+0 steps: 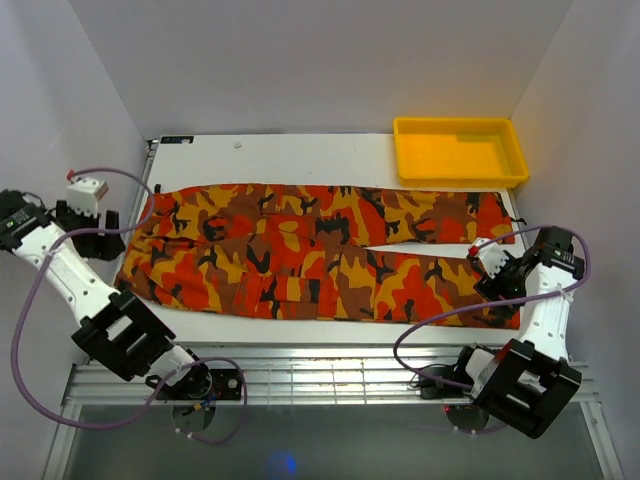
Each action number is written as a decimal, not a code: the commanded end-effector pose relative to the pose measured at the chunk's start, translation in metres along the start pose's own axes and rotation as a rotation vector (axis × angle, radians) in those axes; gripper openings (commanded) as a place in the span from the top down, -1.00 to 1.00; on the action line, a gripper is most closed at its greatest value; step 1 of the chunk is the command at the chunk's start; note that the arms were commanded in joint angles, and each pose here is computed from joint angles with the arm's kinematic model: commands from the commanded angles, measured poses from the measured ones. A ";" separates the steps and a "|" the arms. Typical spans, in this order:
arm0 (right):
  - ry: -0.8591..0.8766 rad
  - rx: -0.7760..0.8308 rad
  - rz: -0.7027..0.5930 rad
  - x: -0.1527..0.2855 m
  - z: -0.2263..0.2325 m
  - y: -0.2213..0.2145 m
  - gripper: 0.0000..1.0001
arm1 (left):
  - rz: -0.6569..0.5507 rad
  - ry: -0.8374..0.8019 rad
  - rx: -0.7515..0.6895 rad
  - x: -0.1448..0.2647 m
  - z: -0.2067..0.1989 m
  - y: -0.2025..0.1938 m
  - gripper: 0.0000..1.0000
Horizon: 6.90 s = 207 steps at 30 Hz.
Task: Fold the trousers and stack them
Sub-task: Fold the trousers
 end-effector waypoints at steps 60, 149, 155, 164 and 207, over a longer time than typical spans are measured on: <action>0.089 0.414 0.098 -0.040 -0.039 -0.056 0.85 | 0.253 -0.347 -1.031 -0.085 0.051 -0.119 -0.12; 0.098 0.274 0.134 -0.006 -0.074 -0.076 0.85 | 0.107 -0.433 -1.174 -0.158 -0.001 -0.154 -0.15; 0.095 0.274 0.136 -0.004 -0.075 -0.076 0.84 | 0.052 -0.459 -1.152 -0.151 -0.013 -0.149 -0.51; 0.097 0.273 0.145 -0.003 -0.077 -0.076 0.84 | -0.022 -0.436 -1.241 -0.128 -0.026 -0.128 -0.42; 0.007 0.216 0.101 0.029 -0.110 -0.093 0.84 | -0.030 -0.325 -1.021 -0.041 0.039 -0.131 1.00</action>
Point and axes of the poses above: each gripper's point midway between its finger pads, its own x axis back along the fingers, its own z axis along the line the jaws close on, y = z × x, the point moved 9 cm from there along x, back along the fingers, and after that the axes turned 1 degree about -x, right-handed, at the moved point
